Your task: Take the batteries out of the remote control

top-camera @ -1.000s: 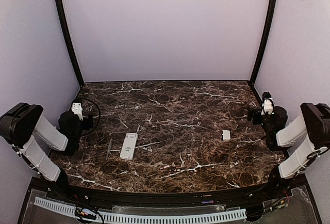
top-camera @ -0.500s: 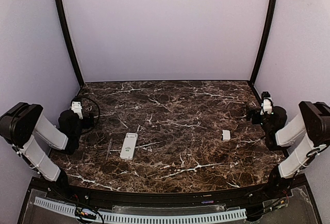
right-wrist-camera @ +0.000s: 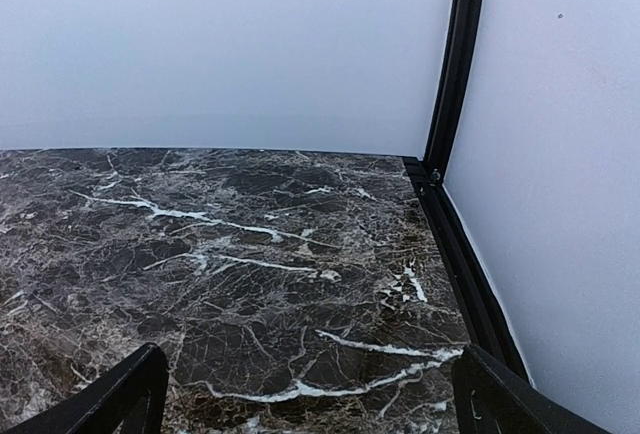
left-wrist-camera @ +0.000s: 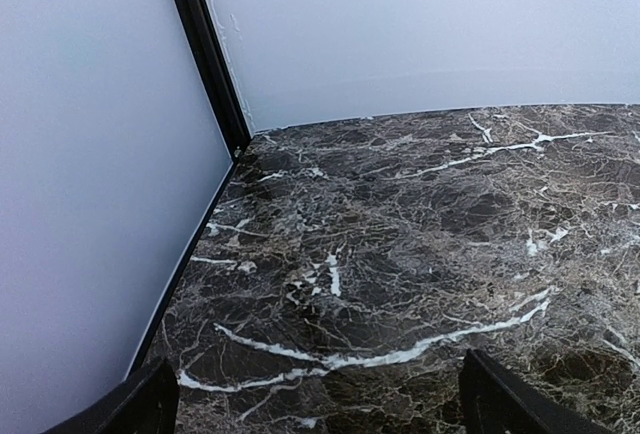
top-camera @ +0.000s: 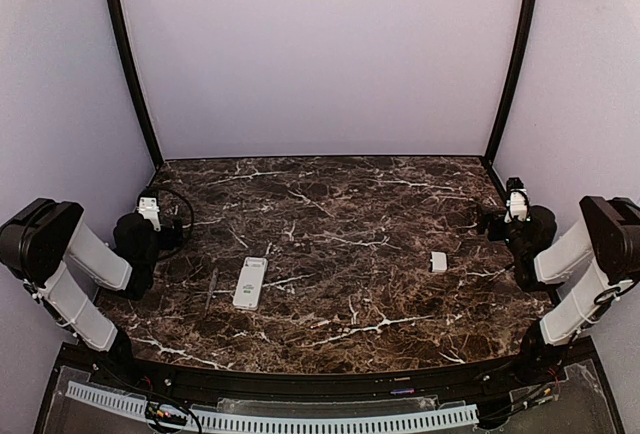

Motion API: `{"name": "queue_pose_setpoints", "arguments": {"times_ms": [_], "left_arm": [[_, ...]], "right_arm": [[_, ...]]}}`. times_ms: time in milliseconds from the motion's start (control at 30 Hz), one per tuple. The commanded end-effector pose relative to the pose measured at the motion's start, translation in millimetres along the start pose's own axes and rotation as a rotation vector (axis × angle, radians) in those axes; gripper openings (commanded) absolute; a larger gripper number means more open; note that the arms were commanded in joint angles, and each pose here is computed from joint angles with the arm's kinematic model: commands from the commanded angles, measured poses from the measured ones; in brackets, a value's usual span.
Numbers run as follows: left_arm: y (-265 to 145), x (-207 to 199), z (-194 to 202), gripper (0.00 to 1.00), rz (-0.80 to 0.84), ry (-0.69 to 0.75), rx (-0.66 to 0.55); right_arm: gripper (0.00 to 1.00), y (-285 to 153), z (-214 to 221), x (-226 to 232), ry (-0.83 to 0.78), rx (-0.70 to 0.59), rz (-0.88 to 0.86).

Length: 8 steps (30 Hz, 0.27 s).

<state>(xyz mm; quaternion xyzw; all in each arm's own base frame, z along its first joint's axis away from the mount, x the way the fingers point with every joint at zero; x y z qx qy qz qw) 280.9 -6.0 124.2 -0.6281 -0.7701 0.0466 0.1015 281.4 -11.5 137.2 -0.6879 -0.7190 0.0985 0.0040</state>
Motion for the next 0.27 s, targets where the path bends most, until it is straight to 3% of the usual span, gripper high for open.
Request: {"name": "queue_pose_setpoints", "arguments": {"times_ms": [0, 233], "left_arm": [[1.6, 1.6, -1.9, 0.99, -0.009, -0.009, -0.003], [1.6, 1.4, -2.0, 0.99, -0.009, -0.009, -0.003]], "right_arm": [[0.98, 4.2, -6.4, -0.7, -0.012, -0.030, -0.004], [0.99, 4.3, -6.1, -0.9, -0.012, -0.028, -0.006]]}}
Point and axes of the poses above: each gripper's point midway between its finger pads, its own y axis out along the fingers, its own x axis along the line the jaws close on, z = x × y, the point moved 10 cm from there along -y, back along the fingers, and after that the axes turned 5 degrees about -y, right-handed, at the moved point
